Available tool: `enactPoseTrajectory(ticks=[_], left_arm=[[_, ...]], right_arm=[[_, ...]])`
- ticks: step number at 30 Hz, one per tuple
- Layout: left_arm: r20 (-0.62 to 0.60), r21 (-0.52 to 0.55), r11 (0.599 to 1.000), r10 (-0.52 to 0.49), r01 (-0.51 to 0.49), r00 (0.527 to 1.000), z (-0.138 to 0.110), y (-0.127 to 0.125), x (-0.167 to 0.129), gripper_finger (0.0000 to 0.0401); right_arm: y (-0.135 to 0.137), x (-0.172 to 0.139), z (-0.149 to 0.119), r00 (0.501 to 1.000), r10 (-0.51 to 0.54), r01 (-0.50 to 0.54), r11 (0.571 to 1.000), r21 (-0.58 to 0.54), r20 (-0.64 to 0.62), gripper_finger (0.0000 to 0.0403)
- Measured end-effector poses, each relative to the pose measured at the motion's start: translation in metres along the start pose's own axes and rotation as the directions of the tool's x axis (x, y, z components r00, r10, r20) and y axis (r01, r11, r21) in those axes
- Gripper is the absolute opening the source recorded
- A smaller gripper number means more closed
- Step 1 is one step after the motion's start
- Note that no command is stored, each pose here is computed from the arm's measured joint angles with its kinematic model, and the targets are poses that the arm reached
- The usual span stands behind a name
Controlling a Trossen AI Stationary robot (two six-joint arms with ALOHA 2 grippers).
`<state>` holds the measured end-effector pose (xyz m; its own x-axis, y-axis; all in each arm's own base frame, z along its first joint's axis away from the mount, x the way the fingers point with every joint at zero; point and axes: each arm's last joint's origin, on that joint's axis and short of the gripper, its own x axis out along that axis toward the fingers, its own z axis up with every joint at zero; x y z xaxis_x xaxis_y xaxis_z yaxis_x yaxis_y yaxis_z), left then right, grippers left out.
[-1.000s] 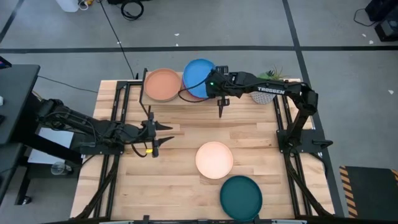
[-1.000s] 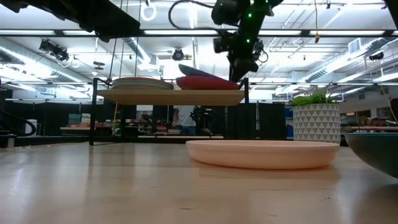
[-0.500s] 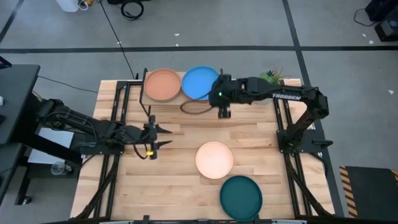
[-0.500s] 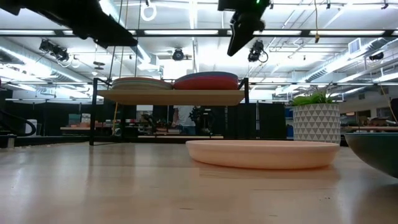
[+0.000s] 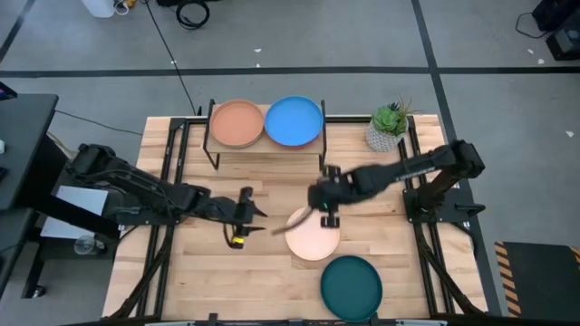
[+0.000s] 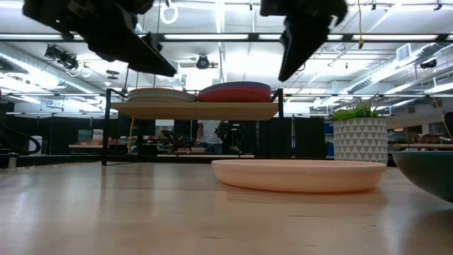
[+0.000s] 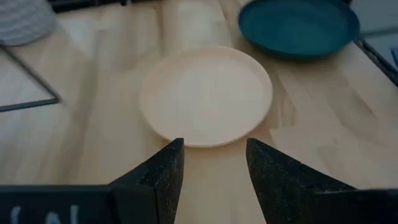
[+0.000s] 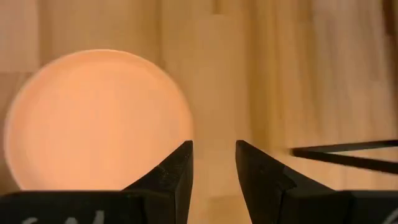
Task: Place and stack plates onto a shelf
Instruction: Stack the light orange plate on top of the brown plate on the shelf
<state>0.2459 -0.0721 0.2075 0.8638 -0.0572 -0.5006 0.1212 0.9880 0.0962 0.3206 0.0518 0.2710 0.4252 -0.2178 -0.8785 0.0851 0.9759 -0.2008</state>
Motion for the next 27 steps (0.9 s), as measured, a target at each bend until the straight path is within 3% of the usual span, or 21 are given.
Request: enactPoseTrajectory(ticks=[7,13,19,27], left_arm=[[-0.111,0.109,0.99,-0.08,0.093,0.991,0.015,-0.018,0.031,0.018],[-0.203,0.126,0.977,-0.147,0.174,0.968,0.014,-0.027,0.059,0.018],[-0.311,0.167,0.948,-0.21,0.271,0.927,0.009,-0.036,0.087,0.018],[-0.402,0.265,0.909,-0.198,0.321,0.894,0.017,-0.039,0.12,0.018]], right_arm=[[0.05,0.007,-0.028,0.995,-0.067,0.063,0.996,0.06,0.07,0.0127],[0.069,-0.001,-0.05,0.98,-0.152,0.142,0.986,0.084,0.129,0.0127],[0.082,0.001,-0.071,0.963,-0.124,0.104,0.99,0.093,0.238,0.0127],[0.092,0.008,-0.084,0.954,-0.094,0.06,0.99,0.125,0.286,0.0127]])
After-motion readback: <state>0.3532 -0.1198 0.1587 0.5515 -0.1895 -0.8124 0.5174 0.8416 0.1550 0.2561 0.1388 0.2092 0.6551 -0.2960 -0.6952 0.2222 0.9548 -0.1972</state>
